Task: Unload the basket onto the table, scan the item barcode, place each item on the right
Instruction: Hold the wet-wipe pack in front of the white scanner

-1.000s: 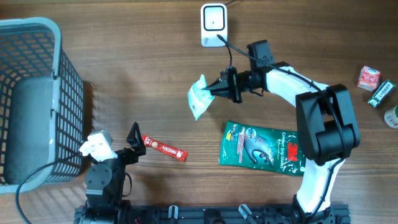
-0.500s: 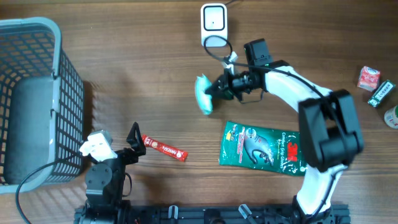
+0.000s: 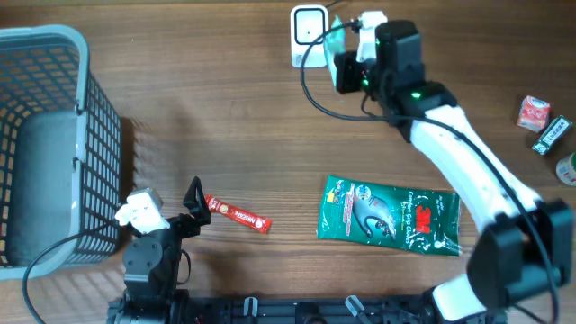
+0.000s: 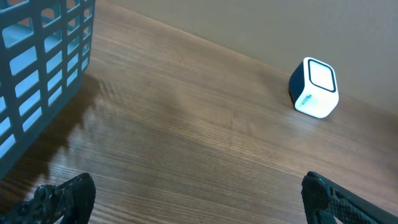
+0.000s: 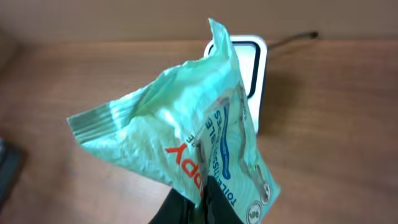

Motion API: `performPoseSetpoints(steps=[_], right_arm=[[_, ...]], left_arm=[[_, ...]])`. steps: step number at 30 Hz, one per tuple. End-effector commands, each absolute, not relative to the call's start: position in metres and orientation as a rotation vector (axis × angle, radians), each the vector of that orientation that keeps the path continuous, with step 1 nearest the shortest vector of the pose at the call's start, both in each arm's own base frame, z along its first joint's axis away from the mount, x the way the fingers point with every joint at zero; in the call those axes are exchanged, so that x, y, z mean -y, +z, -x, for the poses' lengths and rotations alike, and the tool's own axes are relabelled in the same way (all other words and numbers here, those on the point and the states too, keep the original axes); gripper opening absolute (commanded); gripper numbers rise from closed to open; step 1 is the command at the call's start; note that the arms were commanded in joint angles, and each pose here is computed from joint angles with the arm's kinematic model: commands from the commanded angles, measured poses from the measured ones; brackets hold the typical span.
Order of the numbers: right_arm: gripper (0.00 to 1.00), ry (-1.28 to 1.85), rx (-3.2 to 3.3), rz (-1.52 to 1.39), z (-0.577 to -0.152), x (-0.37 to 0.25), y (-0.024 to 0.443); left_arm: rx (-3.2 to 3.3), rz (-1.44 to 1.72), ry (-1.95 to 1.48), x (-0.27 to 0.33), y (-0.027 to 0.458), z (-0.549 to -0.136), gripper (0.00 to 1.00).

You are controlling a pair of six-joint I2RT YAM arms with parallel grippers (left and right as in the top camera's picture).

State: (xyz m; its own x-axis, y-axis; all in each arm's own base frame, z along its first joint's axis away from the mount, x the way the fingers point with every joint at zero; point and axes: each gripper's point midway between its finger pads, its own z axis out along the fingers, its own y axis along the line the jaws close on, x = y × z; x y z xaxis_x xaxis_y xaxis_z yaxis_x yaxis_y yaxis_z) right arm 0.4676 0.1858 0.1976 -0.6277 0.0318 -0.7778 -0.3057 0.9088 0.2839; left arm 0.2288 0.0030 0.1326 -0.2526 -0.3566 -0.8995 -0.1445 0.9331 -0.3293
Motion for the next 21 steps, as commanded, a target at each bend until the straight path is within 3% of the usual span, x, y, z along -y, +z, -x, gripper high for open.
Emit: performPoseSetpoints(steps=[1,11,21], right_arm=[[0.05,0.451,-2.143,0.222,-0.508,-0.204,0.184],[0.05,0.156,-2.114,0.268,-0.606,-0.254,0.134],[0.05,0.073,-2.121,0.213,-0.617,-0.247,0.130]], left_arm=[[-1.827,0.359,-0.220,-0.001,0.133,-0.229,1.00],[-1.827,0.359,-0.220,-0.001,0.133,-0.229,1.00],[-1.827,0.359,-0.220,-0.001,0.133,-0.229,1.00]])
